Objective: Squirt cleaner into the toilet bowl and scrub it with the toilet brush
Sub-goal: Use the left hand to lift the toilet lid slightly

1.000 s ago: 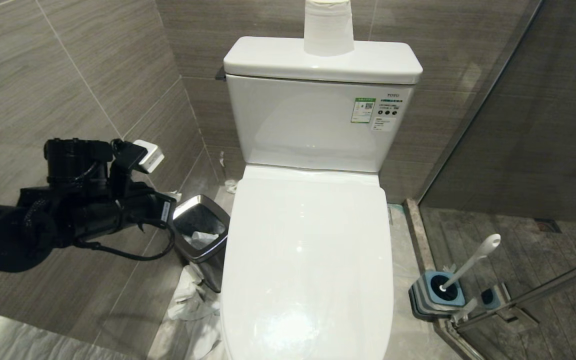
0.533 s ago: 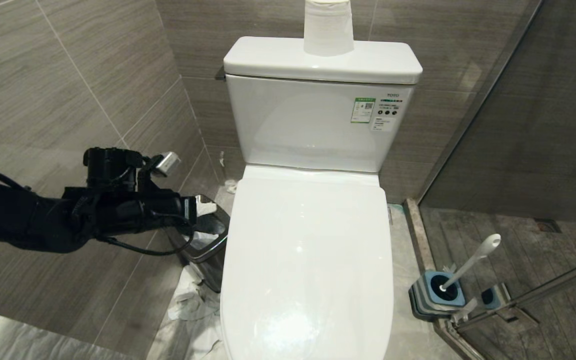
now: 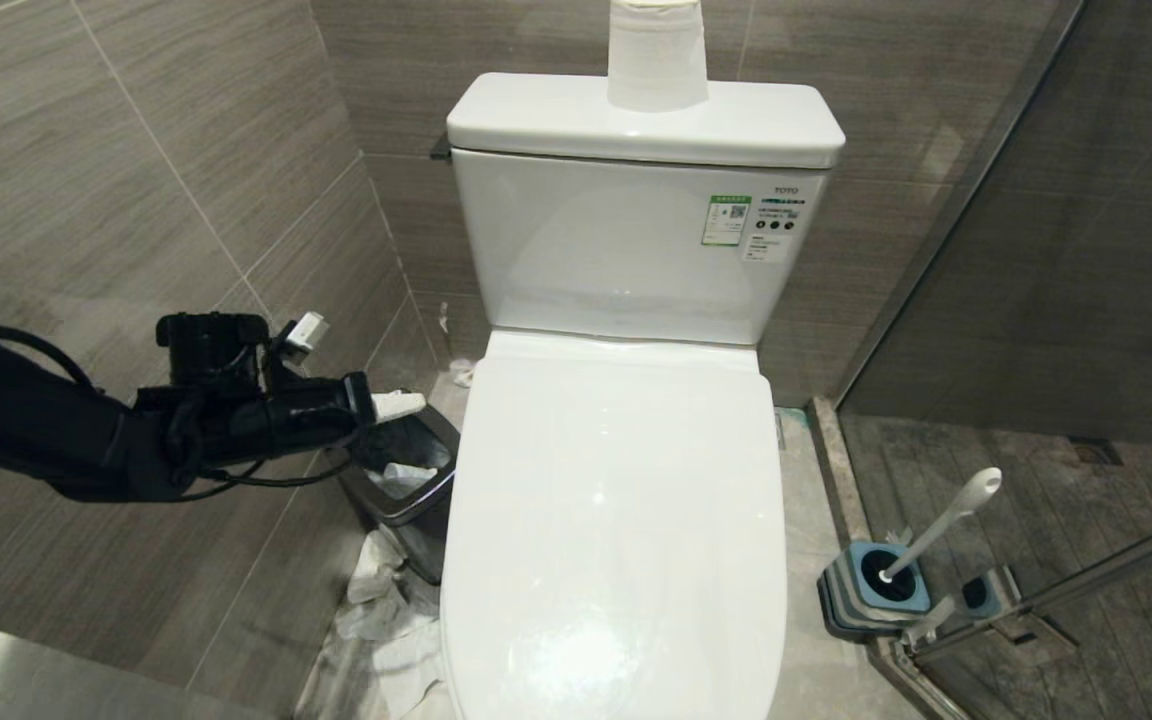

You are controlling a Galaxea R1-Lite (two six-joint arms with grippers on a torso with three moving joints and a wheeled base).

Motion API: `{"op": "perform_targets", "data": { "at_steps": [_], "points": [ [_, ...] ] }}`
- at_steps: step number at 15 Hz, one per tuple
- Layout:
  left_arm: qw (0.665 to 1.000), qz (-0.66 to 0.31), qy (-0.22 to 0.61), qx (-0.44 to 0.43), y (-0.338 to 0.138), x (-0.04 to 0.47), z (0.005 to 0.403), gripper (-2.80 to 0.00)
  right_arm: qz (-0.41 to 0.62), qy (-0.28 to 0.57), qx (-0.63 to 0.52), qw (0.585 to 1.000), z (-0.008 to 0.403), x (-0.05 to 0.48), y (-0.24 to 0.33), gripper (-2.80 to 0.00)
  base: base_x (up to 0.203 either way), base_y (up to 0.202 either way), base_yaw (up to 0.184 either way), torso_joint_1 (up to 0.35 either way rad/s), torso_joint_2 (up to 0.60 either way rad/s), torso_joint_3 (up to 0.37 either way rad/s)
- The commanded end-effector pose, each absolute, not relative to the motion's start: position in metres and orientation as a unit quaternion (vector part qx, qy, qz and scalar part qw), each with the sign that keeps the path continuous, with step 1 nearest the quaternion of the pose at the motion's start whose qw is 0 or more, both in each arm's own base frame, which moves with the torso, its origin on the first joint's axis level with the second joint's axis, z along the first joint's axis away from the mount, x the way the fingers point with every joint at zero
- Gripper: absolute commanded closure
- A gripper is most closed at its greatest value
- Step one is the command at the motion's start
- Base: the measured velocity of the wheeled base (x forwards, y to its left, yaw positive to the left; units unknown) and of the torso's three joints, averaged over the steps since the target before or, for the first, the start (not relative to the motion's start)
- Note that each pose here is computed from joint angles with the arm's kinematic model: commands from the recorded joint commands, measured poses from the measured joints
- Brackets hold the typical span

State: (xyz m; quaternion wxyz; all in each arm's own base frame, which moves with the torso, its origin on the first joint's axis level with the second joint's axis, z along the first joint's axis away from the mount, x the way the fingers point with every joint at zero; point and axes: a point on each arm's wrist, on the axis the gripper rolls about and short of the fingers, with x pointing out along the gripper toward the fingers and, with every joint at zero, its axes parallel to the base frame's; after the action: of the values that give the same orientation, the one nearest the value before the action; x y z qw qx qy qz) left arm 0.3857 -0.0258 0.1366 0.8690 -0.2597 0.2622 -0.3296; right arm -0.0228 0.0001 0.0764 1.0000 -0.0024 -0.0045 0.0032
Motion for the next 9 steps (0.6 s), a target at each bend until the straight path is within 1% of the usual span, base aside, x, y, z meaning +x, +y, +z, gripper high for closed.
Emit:
{"op": "perform_targets", "data": {
  "at_steps": [1, 4, 7, 9],
  "points": [
    [0.848, -0.356, 0.278, -0.277, -0.017, 0.39, 0.123, 0.0, 0.004, -0.002, -0.002, 1.0, 0.075, -0.022, 0.0, 0.0, 0.0, 0.0, 0.0, 0.0, 0.0, 0.0],
    [0.803, -0.412, 0.301, -0.307, -0.008, 0.389, 0.111, 0.0, 0.003, -0.002, -0.003, 1.0, 0.075, -0.022, 0.0, 0.0, 0.0, 0.0, 0.0, 0.0, 0.0, 0.0],
    [0.729, -0.506, 0.309, -0.342, 0.018, 0.381, 0.108, 0.0, 0.004, -0.002, -0.002, 1.0, 0.075, -0.022, 0.0, 0.0, 0.0, 0.0, 0.0, 0.0, 0.0, 0.0],
    [0.72, -0.492, 0.318, -0.373, 0.038, 0.373, 0.1, 0.0, 0.004, -0.002, -0.003, 1.0, 0.075, -0.022, 0.0, 0.0, 0.0, 0.0, 0.0, 0.0, 0.0, 0.0]
  ]
}}
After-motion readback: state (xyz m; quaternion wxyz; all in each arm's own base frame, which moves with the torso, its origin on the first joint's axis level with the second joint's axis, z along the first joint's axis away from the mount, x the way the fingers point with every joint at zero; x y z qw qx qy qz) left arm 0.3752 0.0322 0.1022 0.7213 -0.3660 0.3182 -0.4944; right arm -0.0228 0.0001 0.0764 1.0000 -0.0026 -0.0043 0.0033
